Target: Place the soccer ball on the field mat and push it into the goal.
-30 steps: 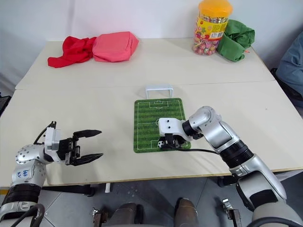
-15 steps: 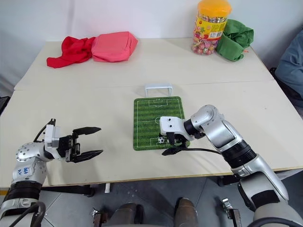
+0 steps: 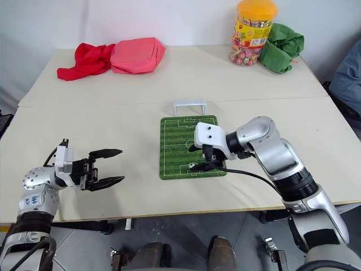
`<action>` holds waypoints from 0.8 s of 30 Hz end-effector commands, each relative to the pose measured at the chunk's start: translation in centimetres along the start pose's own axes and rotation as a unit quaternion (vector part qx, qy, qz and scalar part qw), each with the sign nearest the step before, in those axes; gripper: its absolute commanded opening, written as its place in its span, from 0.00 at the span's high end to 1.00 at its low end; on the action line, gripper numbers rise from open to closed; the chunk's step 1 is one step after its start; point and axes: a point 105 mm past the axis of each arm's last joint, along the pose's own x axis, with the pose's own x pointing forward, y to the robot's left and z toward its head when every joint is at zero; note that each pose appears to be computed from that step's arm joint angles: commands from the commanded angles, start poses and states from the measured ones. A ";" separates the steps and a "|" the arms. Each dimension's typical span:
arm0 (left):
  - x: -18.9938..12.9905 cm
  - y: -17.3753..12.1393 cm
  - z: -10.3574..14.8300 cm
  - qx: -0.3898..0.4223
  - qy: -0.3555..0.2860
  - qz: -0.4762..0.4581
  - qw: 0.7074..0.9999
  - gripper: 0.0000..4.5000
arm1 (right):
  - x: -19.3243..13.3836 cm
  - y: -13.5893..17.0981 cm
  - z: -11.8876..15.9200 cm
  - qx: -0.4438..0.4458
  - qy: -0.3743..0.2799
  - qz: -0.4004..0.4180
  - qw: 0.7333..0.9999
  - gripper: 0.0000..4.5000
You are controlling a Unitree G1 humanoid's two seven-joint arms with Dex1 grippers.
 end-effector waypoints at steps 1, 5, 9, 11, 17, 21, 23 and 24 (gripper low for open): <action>-0.2 0.2 0.4 0.009 0.000 -0.012 1.000 0.00 | -0.8 1.5 1.2 -0.001 -0.022 -0.018 1.000 0.58; -0.3 0.6 0.4 0.009 0.003 -0.012 1.000 0.00 | -0.5 3.5 1.0 0.024 -0.036 -0.025 0.999 0.90; -0.1 0.7 0.4 0.010 0.004 -0.018 1.000 0.00 | 0.2 4.8 0.4 0.045 -0.042 -0.029 0.998 0.99; -0.1 0.7 0.3 0.010 0.004 -0.022 1.000 0.00 | 0.8 5.1 -0.1 0.058 -0.045 -0.032 0.997 0.99; 0.0 0.7 0.5 0.009 0.004 -0.030 1.000 0.00 | 2.4 5.0 -1.7 0.089 -0.055 -0.029 0.994 0.99; -0.2 0.7 0.6 0.009 0.006 -0.030 0.999 0.00 | 2.8 4.4 -2.2 0.089 -0.056 -0.023 0.994 0.99; -0.2 0.8 0.6 0.010 0.007 -0.030 0.999 0.00 | 3.2 4.2 -2.7 0.091 -0.054 -0.017 0.994 0.99; -0.2 0.8 0.7 0.011 0.008 -0.029 0.999 0.00 | 3.4 3.9 -3.0 0.091 -0.051 -0.016 0.994 0.99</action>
